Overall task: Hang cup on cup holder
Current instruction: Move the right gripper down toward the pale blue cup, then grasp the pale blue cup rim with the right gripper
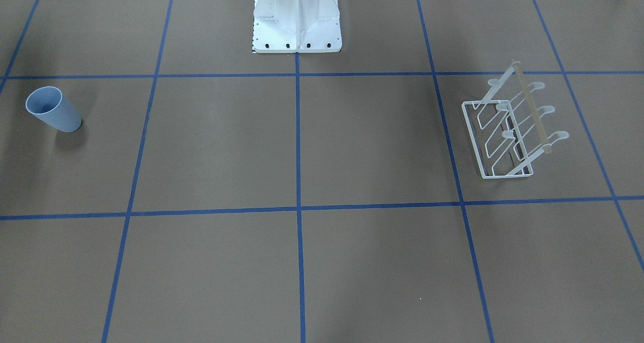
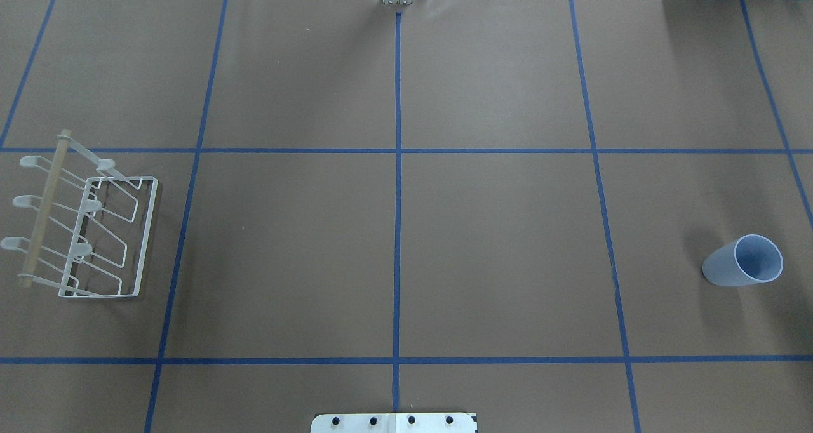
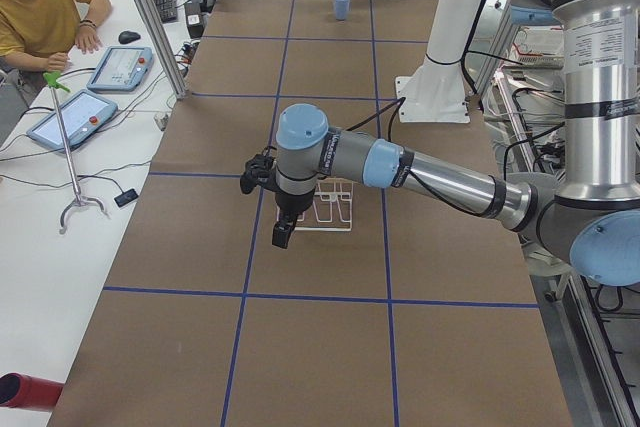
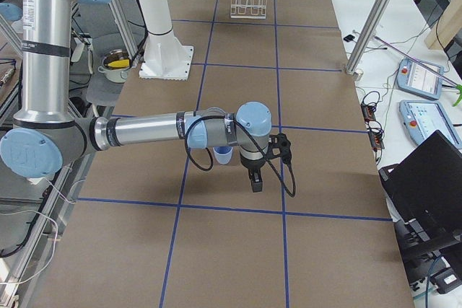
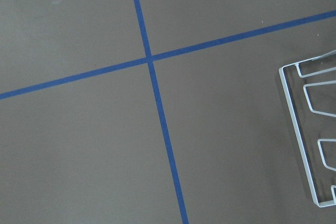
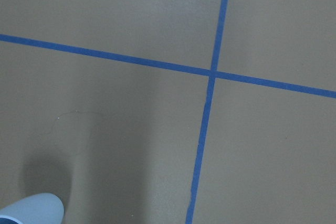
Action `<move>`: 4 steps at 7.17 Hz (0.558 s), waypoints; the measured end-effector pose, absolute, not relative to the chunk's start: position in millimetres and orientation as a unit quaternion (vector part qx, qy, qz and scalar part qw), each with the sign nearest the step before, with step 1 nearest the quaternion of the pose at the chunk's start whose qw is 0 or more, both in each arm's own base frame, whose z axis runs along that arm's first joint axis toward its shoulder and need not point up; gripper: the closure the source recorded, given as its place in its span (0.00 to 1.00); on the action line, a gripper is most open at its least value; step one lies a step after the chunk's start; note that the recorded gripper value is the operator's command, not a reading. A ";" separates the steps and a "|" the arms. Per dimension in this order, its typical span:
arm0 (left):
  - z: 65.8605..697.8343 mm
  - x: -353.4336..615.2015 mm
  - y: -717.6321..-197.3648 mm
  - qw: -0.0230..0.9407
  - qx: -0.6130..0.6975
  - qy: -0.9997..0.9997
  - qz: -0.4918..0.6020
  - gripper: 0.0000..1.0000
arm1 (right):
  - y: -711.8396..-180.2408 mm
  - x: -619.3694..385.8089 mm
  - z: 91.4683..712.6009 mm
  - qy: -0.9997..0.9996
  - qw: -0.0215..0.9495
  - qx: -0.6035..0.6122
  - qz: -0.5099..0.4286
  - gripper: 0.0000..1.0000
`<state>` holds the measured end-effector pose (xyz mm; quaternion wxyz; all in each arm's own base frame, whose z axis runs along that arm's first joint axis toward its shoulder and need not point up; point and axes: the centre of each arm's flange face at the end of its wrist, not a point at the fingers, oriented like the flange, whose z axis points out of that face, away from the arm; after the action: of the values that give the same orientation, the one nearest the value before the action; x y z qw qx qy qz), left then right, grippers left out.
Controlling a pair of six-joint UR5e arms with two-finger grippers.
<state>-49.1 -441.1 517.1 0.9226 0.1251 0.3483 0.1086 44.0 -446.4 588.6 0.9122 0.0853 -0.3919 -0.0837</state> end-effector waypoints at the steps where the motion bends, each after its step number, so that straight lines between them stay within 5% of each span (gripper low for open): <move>1: 514.8 -48.0 -441.8 0.920 0.129 0.354 0.111 0.02 | -436.9 36.9 594.6 -0.402 0.905 0.104 -0.094 0.00; 4: 512.5 -45.8 -441.8 0.915 0.131 0.365 0.113 0.02 | -412.2 -19.5 587.9 -0.418 0.901 0.091 -0.075 0.00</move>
<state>-45.8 -441.8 512.5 0.9146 0.1307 0.3654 0.1134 -19.5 -412.2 587.9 0.9008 0.0910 -0.4179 -0.0755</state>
